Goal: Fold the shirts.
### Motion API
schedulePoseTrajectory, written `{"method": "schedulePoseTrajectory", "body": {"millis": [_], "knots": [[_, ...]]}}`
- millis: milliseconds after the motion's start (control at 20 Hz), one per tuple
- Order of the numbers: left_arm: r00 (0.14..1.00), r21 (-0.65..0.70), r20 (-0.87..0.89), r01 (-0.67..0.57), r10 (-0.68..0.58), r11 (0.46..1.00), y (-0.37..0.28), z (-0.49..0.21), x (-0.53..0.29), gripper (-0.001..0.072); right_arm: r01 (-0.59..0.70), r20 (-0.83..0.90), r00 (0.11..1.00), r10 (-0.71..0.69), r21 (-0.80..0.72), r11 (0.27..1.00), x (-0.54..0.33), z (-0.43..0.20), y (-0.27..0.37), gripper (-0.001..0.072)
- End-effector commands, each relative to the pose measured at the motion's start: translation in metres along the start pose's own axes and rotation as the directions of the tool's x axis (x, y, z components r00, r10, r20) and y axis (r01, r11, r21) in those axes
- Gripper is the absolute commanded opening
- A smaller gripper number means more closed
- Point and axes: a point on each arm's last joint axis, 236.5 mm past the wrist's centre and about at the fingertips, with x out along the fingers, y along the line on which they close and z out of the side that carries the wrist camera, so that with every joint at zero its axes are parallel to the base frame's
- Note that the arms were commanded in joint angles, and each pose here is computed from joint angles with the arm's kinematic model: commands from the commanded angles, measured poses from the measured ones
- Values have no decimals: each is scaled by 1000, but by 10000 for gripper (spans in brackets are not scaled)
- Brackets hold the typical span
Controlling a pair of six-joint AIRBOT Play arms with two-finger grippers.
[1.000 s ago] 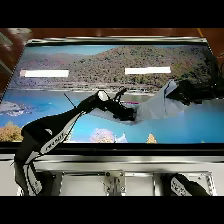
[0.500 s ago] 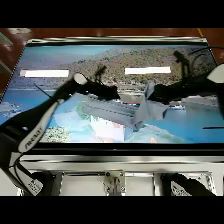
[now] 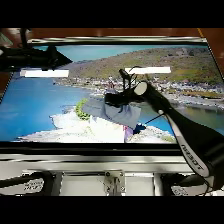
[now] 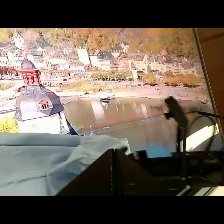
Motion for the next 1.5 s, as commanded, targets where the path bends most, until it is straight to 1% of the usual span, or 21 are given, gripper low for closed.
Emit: {"method": "schedulePoseTrajectory", "body": {"millis": [0, 50, 100, 250, 300, 400, 450, 500, 550, 600, 650, 700, 750, 800, 850, 1000, 1150, 1300, 1350, 1400, 1450], "knots": [[1000, 88, 12, 4, -5, 996, -28, -3, -43, 38, -157, 110, 984, 139, 176, 972, 60, 8, 24, 323], [1000, 95, 13, 8, -9, 995, -32, -4, -44, 37, -202, 124, 976, 179, 205, 958, 61, 10, 31, 534], [1000, 97, 10, 12, -13, 995, -34, -5, -43, 37, -231, 136, 969, 206, 213, 949, 58, 14, 35, 559], [1000, 103, -9, 11, -10, 995, -34, -9, -32, 38, -305, 147, 949, 279, 202, 931, 23, 33, 42, 559], [1000, 101, -14, 13, -11, 995, -33, -10, -30, 37, -314, 135, 947, 292, 180, 932, 5, 38, 38, 558], [1000, 104, -18, 8, -7, 995, -31, -11, -29, 37, -276, 110, 959, 262, 131, 952, -39, 47, 11, 559], [1000, 110, -19, 7, -5, 994, -31, -11, -29, 37, -215, 92, 974, 205, 129, 968, -65, 49, -13, 558], [1000, 112, -20, 4, -2, 994, -30, -11, -29, 38, -122, 65, 991, 114, 137, 983, -88, 46, -44, 558], [1000, 115, -21, -3, 5, 993, -29, -11, -29, 37, 20, 11, 1000, -22, 166, 986, -115, 34, -86, 559], [1000, 119, -23, -15, 18, 993, -26, -12, -29, 37, 184, -62, 983, -175, 203, 962, -142, 16, -131, 559], [999, 125, -25, -32, 36, 992, -22, -12, -29, 38, 362, -171, 929, -328, 229, 904, -174, -11, -176, 559], [998, 130, -27, -46, 50, 990, -18, -13, -29, 38, 470, -275, 871, -406, 233, 851, -196, -37, -204, 595], [998, 132, -28, -50, 55, 990, -17, -13, -29, 38, 499, -350, 846, -403, 252, 829, -204, -60, -216, 679], [998, 133, -27, -51, 55, 990, -17, -13, -29, 37, 468, -371, 859, -353, 289, 835, -198, -73, -216, 679], [998, 133, -27, -52, 56, 990, -17, -13, -29, 37, 408, -355, 889, -288, 333, 850, -181, -81, -213, 678], [998, 132, -27, -51, 55, 990, -17, -13, -29, 37, 250, -233, 959, -159, 441, 862, -123, -85, -201, 678], [998, 133, -29, -50, 54, 990, -18, -13, -29, 37, 149, -181, 981, -72, 463, 874, -79, -83, -184, 678], [998, 133, -29, -50, 54, 990, -18, -13, -29, 37, 17, -65, 998, 17, 484, 875, -47, -58, -163, 676], [998, 133, -28, -49, 53, 990, -18, -13, -29, 38, -3, -39, 999, 26, 497, 868, -41, -53, -160, 674], [998, 133, -28, -49, 53, 990, -18, -13, -29, 38, -14, -26, 999, 31, 510, 860, -37, -51, -159, 655], [998, 132, -28, -49, 53, 990, -18, -13, -29, 38, -20, -23, 999, 37, 518, 855, -33, -51, -157, 498]]}}
